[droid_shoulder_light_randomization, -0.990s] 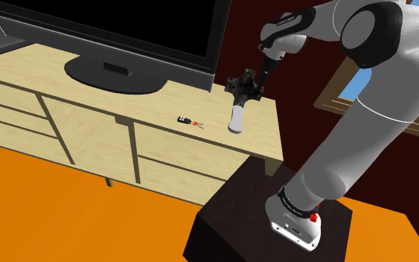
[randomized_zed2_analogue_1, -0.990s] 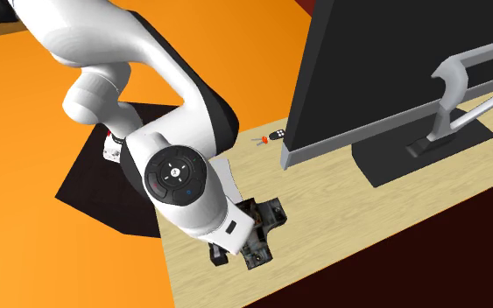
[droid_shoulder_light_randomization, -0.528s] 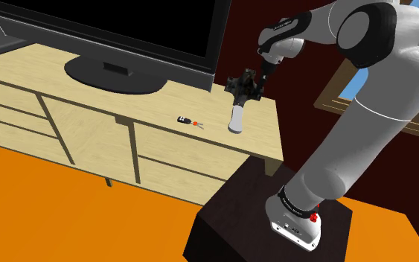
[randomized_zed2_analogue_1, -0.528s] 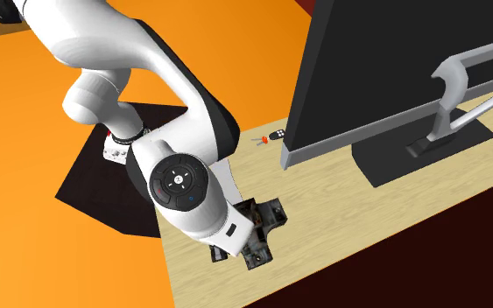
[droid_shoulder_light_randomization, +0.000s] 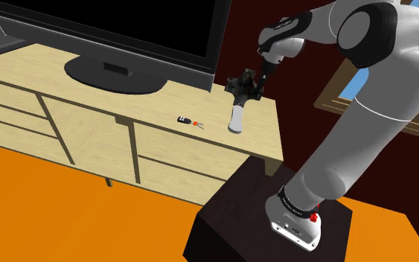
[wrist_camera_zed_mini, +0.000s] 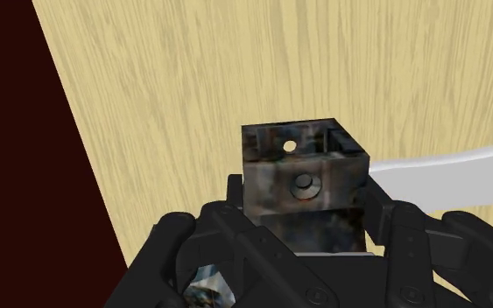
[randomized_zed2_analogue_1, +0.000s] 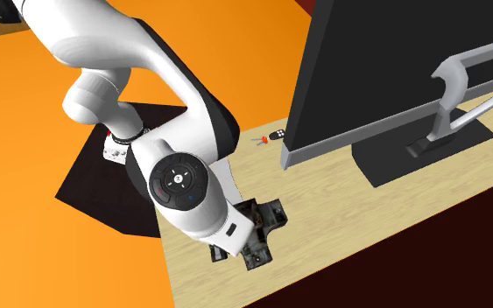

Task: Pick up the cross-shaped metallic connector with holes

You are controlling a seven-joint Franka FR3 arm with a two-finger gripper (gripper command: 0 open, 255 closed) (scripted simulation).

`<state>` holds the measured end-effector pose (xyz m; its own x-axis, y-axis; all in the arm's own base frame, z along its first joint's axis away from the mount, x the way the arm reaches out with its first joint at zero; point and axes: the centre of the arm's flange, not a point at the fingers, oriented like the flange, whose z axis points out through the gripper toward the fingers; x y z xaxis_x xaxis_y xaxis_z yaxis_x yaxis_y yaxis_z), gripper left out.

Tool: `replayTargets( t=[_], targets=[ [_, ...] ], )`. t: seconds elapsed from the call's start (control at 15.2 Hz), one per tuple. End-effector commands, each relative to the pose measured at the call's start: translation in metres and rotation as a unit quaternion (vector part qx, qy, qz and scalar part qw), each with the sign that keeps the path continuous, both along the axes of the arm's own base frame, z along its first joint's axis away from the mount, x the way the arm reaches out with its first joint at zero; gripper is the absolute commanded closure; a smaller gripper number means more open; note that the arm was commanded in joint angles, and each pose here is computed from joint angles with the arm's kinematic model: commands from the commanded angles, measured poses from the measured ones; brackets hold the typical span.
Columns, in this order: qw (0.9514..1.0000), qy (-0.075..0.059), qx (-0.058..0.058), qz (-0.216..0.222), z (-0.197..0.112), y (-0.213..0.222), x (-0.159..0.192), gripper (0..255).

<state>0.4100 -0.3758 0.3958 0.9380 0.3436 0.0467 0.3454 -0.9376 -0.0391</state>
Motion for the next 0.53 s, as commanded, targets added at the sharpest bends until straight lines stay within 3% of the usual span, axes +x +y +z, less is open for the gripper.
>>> replayTargets(
  t=[0.0, 0.46],
  targets=[
    [1.0000, 0.000, 0.000, 0.000, 0.008, 0.000, 0.000, 255],
    [1.0000, 0.000, 0.000, 0.000, 0.045, 0.000, 0.000, 255]
  ],
)
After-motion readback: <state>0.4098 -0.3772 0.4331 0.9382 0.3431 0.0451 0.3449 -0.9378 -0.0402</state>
